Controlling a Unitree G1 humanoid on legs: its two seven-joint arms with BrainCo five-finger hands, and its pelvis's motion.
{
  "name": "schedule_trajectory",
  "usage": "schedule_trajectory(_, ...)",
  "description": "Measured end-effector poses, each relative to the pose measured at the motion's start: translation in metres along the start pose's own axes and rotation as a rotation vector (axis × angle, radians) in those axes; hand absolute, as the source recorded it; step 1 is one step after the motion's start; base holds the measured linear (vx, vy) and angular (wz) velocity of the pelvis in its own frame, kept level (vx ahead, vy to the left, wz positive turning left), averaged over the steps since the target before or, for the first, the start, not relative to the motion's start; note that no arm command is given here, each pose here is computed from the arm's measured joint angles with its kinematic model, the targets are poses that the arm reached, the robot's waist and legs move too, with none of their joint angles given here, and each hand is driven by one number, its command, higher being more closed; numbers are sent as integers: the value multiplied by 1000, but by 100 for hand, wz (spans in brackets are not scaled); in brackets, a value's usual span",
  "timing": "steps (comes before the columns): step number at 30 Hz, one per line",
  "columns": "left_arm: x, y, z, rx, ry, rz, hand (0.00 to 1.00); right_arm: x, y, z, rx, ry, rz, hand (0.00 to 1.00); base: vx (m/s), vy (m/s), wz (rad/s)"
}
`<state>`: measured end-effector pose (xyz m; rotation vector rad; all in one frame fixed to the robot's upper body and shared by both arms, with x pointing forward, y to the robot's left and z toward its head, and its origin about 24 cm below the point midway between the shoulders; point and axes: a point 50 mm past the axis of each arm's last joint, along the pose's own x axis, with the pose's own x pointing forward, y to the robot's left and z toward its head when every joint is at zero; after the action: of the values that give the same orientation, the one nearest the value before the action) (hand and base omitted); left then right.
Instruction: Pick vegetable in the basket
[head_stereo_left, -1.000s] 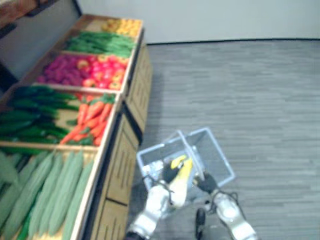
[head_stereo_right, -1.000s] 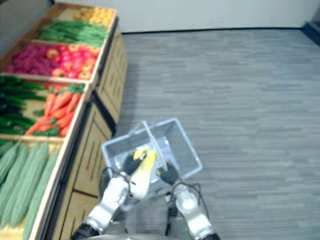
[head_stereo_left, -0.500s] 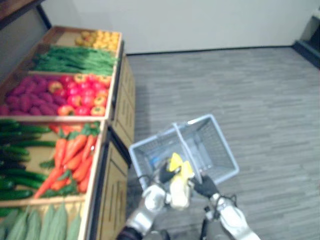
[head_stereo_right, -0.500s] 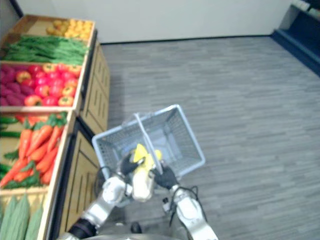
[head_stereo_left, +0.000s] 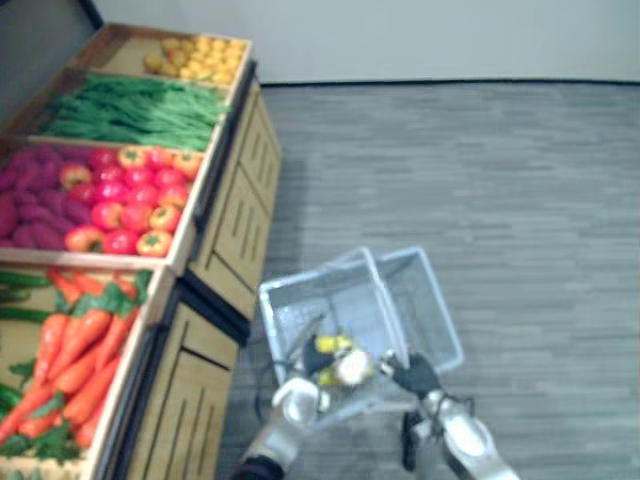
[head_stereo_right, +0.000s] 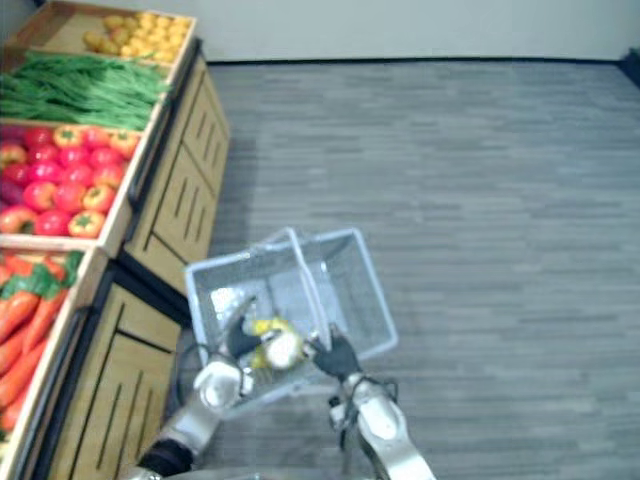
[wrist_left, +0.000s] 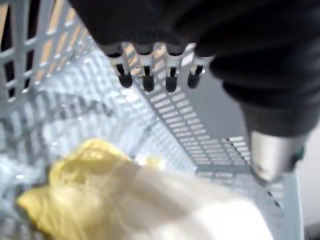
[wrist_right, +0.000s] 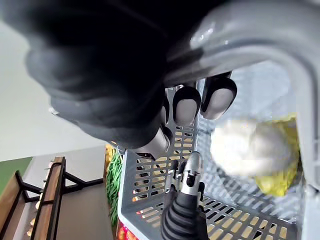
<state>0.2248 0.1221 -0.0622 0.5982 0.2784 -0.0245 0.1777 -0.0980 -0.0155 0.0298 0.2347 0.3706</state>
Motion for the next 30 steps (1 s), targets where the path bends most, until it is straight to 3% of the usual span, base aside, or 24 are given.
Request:
schedule_trajectory(6,-14,-12,11,-115,-15,12,0,-5,-23,-12,-34,60,-97,100,259,-127,106)
schedule_trajectory(11,-14,-12,29,-126,-98,-14,0,-4,-39,-28,-56,130,-214,100,276,37,191)
schedule_trajectory(16,-21,-1,20,-179,-77,11,0,-9,-55,-70,-94,348,-307,100,318,72,164)
schedule_trajectory(20,-32,47,-35,-173,130,235,0,-54,-109,-96,-15,497,-711,100,297,-145,115)
schedule_trajectory(22,-40,55,-53,-140,188,246,0,-80,-130,-105,32,542,-895,100,254,-287,150)
schedule_trajectory(27,-34,76,-58,-78,171,265,0,-127,-119,-148,236,749,-1078,100,159,-467,158)
schedule_trajectory(30,-30,82,-50,-103,140,298,0,-149,-132,-153,284,793,-1179,100,98,-303,61)
